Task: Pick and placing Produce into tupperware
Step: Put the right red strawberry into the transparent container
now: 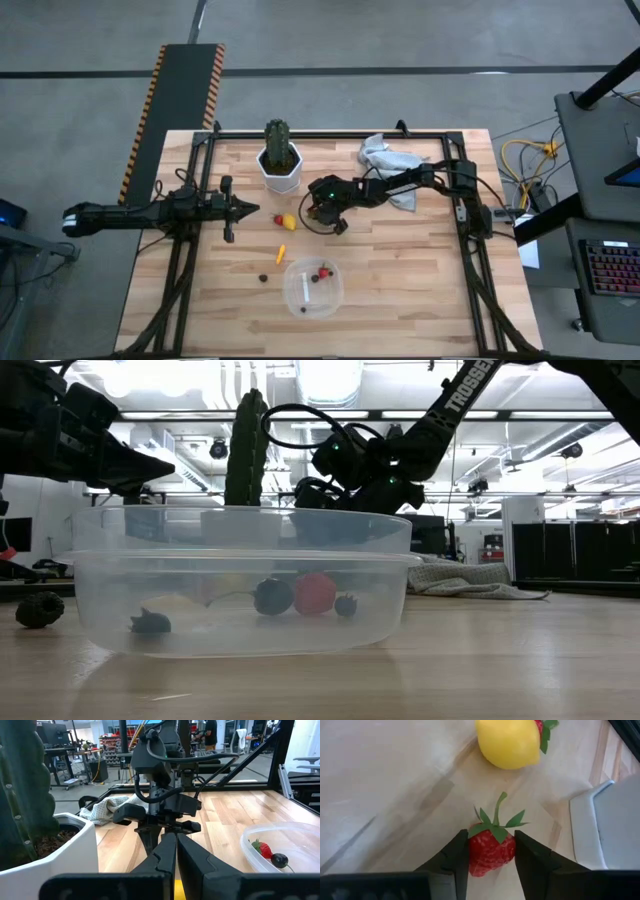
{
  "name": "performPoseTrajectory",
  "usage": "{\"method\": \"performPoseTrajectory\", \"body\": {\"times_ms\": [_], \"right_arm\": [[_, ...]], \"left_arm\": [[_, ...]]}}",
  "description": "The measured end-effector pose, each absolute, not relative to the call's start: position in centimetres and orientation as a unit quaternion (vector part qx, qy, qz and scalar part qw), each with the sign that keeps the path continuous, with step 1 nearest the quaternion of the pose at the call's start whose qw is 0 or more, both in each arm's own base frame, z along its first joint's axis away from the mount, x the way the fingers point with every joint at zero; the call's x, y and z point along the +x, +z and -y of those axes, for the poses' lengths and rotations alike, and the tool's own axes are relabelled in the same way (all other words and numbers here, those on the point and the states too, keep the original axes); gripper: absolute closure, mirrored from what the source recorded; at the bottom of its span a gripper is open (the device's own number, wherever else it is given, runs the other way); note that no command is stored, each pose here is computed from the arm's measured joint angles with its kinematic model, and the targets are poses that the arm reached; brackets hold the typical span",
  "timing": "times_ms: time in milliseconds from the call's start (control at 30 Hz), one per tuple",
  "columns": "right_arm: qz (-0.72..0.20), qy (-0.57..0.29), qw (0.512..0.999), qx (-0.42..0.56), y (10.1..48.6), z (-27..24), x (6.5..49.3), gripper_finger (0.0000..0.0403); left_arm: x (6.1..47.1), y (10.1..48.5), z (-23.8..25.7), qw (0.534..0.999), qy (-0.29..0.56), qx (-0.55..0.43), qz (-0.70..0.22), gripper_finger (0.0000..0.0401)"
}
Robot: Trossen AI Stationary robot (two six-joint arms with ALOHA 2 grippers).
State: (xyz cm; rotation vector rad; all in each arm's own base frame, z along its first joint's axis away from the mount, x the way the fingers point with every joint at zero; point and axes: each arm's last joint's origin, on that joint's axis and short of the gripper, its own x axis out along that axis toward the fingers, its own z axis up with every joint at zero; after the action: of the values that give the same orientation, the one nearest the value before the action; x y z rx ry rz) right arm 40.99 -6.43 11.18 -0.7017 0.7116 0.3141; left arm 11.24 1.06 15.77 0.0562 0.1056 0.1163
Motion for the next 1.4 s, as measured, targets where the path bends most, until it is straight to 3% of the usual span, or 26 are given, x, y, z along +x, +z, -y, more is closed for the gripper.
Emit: {"method": "performPoseTrajectory", "body": {"times_ms": [267, 567, 867, 1400], "right_arm": [[-0.338, 0.128, 0.876, -0.319, 12.5, 6.4, 40.9, 0.0285], [-0.278, 0.133, 0.913, -0.267, 19.3, 5.2, 39.5, 0.0285], [-0.231, 0.194, 0.922, -0.243, 24.1, -0.2, 37.5, 0.0285], [-0.293, 0.228, 0.913, -0.172, 20.9, -7.7, 37.2, 0.0285]], "left_arm": [[11.2, 15.8, -1.1, 0.997, 0.058, 0.028, -0.053, 0.0401], [11.2, 15.8, -1.1, 0.997, 0.058, 0.028, -0.053, 0.0401], [11.2, 15.8, -1.1, 0.997, 0.058, 0.028, -0.051, 0.0401], [11.2, 15.8, -1.1, 0.997, 0.058, 0.028, -0.052, 0.0401]]}}
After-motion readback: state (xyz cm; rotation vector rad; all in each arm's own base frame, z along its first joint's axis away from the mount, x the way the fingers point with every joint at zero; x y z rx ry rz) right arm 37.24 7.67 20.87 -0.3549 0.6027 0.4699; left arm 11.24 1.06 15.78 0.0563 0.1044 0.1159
